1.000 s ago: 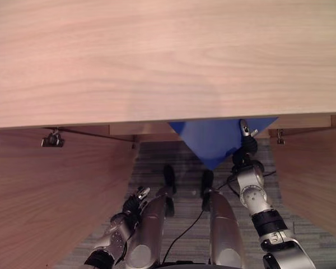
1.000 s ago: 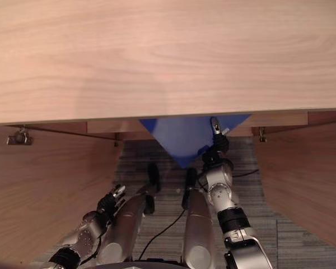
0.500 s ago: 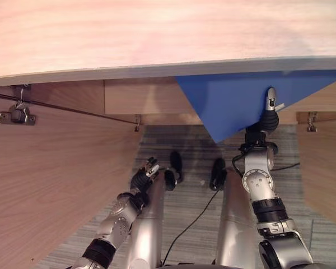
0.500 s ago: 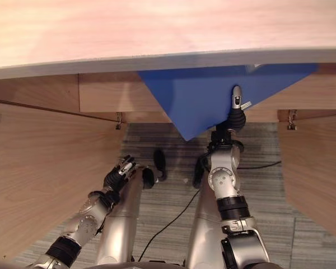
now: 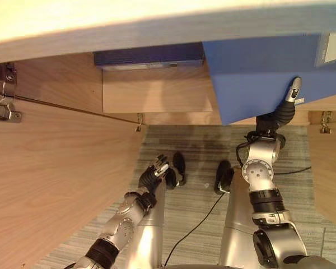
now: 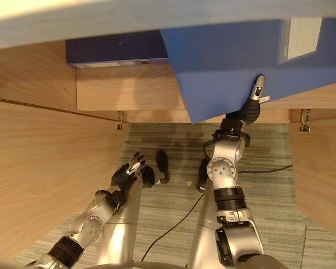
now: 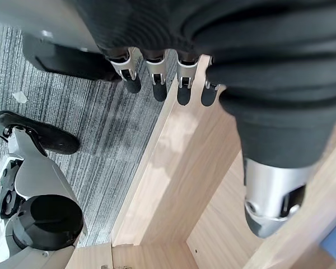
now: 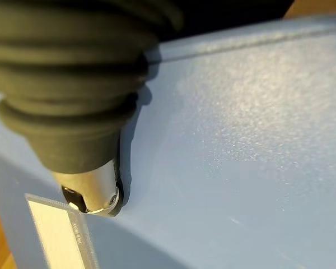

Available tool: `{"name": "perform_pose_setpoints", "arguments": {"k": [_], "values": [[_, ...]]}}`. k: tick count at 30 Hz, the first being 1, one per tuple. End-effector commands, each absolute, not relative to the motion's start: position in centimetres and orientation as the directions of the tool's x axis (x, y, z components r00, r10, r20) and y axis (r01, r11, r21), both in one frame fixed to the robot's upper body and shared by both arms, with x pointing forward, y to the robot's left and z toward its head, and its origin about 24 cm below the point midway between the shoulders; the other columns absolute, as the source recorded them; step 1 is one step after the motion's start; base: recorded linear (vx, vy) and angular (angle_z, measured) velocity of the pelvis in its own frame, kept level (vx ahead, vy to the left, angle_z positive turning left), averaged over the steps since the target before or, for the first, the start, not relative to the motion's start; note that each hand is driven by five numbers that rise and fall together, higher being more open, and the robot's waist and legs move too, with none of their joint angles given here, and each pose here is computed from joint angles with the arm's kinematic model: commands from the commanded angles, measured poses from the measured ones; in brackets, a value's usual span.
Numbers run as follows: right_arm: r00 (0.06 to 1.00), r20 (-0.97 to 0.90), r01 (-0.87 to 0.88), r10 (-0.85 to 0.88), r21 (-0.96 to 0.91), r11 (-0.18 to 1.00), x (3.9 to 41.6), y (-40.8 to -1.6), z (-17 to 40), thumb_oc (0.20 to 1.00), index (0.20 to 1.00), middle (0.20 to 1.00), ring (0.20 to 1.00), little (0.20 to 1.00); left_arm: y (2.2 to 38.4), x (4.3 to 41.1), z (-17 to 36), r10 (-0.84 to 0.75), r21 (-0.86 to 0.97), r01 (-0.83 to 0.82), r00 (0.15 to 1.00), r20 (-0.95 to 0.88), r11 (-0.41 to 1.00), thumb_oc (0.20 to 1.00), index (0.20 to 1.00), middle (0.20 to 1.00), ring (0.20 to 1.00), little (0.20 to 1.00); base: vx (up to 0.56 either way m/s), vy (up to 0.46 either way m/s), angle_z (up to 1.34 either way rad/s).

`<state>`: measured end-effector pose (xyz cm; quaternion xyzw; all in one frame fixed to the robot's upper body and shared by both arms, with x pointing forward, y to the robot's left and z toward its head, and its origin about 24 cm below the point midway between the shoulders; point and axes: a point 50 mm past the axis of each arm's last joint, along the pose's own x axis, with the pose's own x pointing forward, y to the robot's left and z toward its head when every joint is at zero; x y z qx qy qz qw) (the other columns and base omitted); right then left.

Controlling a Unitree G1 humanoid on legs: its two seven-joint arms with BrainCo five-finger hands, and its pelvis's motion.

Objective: Put the empty folder in the office cabinet

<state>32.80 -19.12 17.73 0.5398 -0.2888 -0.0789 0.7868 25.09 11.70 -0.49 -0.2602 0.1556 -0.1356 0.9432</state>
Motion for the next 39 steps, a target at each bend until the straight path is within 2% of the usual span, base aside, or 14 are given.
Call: {"name": "perform_pose_setpoints", "arguments": {"k": [1,6,9,13,16,19,21,23,31,39], "values": [[0.748,0.396,-0.228,-0.532,0.907,0.354,32.7,-20.0,21.5,0.200,0.200,0.200,0.200,0.200,12.3,24.8,-0.4,-0.320,-0.467,0.178,0.915,-0.246,0.866,1.000,1.000,1.000,1.000,1.000,0.00,-0.044,0.03],[0.745,0.372,-0.129,-0.554,0.895,0.428,34.5,-21.4,23.6,0.200,0.200,0.200,0.200,0.200,12.8,24.7,-0.2,-0.310,-0.439,0.174,0.915,-0.259,0.881,1.000,1.000,1.000,1.000,1.000,-0.01,-0.017,0.02],[0.771,0.351,-0.035,-0.531,0.856,0.516,36.5,-21.6,25.5,0.200,0.200,0.200,0.200,0.200,13.5,24.7,-0.5,-0.286,-0.419,0.150,0.915,-0.283,0.895,1.000,1.000,1.000,1.000,1.000,-0.02,-0.020,0.02],[0.792,0.341,-0.026,-0.507,0.848,0.529,38.0,-21.1,27.7,0.200,0.200,0.200,0.200,0.200,14.0,24.5,-0.5,-0.269,-0.408,0.133,0.917,-0.295,0.903,1.000,1.000,1.000,1.000,1.000,-0.02,-0.024,-0.01],[0.802,0.304,-0.019,-0.514,0.873,0.487,38.8,-21.1,28.9,0.200,0.200,0.200,0.200,0.200,14.1,24.4,-0.6,-0.265,-0.400,0.129,0.914,-0.307,0.908,1.000,1.000,1.000,1.000,1.000,0.00,0.000,0.00],[0.833,0.158,0.111,-0.530,0.891,0.441,40.4,-21.6,29.2,0.200,0.200,0.200,0.200,0.200,14.6,24.4,-1.1,-0.248,-0.372,0.109,0.904,-0.349,0.922,1.000,1.000,1.000,1.000,1.000,-0.02,-0.010,0.00],[0.869,0.015,0.209,-0.495,0.895,0.395,41.6,-20.4,27.4,0.200,0.200,0.200,0.200,0.200,14.5,24.2,-1.5,-0.239,-0.365,0.093,0.894,-0.379,0.926,1.000,1.000,1.000,1.000,1.000,-0.06,-0.035,0.01],[0.885,-0.051,0.226,-0.463,0.916,0.332,42.0,-18.5,26.8,0.200,0.200,0.200,0.200,0.200,13.8,24.0,-1.6,-0.266,-0.384,0.107,0.882,-0.389,0.917,1.000,1.000,1.000,1.000,1.000,-0.04,-0.005,-0.04],[0.869,-0.059,0.157,-0.491,0.974,0.161,41.5,-17.7,26.8,0.200,0.200,0.200,0.200,0.200,12.6,24.6,-1.4,-0.315,-0.401,0.156,0.875,-0.368,0.903,1.000,1.000,1.000,1.000,1.000,0.00,0.001,0.00],[0.839,-0.158,0.218,-0.522,0.974,0.055,41.3,-18.8,24.3,0.200,0.200,0.200,0.200,0.200,11.8,25.1,-1.0,-0.334,-0.418,0.175,0.877,-0.345,0.891,1.000,1.000,1.000,1.000,1.000,0.00,0.000,0.00]]}}
